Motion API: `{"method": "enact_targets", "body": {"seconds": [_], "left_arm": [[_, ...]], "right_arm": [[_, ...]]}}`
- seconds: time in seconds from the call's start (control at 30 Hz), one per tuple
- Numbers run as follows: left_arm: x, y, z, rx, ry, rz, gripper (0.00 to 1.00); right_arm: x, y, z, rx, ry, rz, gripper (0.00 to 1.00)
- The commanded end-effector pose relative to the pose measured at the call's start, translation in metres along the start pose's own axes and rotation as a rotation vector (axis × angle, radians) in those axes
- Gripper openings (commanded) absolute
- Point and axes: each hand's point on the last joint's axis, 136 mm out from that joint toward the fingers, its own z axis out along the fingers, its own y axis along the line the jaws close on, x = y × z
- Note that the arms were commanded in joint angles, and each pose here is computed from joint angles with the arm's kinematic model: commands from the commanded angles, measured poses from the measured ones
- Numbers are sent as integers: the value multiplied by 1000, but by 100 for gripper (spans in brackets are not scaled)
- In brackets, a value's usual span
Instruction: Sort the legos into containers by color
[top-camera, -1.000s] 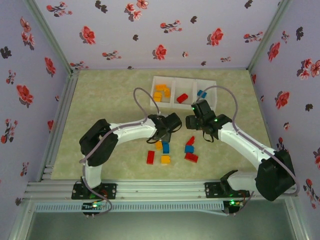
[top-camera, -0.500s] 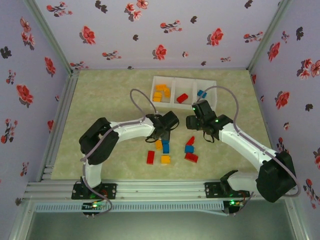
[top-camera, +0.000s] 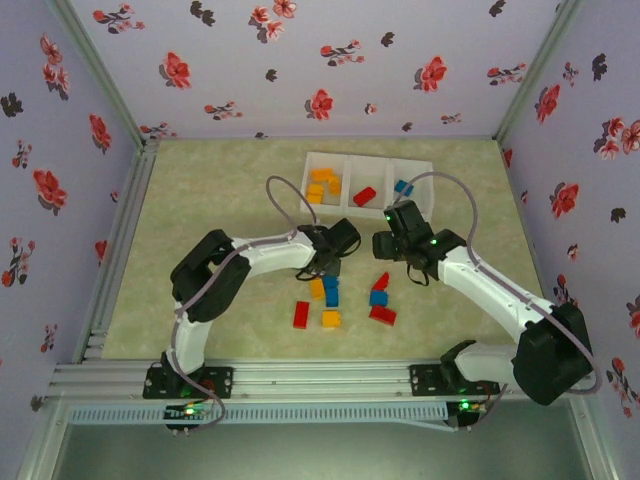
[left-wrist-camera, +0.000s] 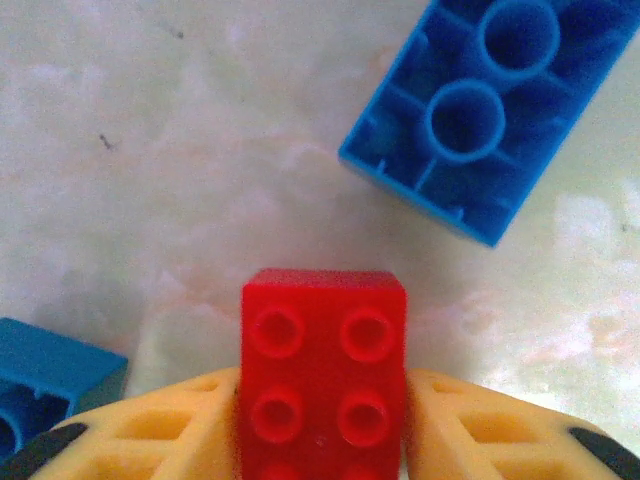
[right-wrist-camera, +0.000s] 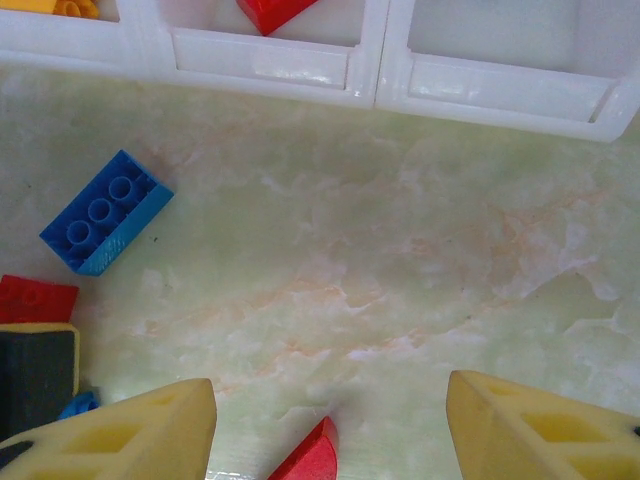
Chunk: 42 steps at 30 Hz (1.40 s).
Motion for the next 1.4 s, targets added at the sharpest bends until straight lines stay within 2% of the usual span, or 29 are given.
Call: {"method": "enact_targets", "body": {"seconds": [0.0, 0.17, 0.43, 0.77, 1.07, 1.37], "left_arm": [[-3, 11, 6, -70, 0, 40, 35], [-14, 8, -4, -73, -21, 67, 28], [-50, 2, -32, -73, -90, 121, 28], [-123, -24, -58, -16, -207, 166, 27], [-192, -50, -56, 46, -293, 167, 27], [-241, -71, -39, 123, -430, 129, 29]], "right_arm": [[2, -10, -4, 39, -3, 19, 63], [4, -15, -5, 57, -10, 28, 63], [13, -29, -1, 43, -17, 97, 62], [27, -40, -5, 50, -9, 122, 62], [34, -44, -11, 53, -11, 130, 63], [35, -41, -12, 24, -18, 153, 63]]}}
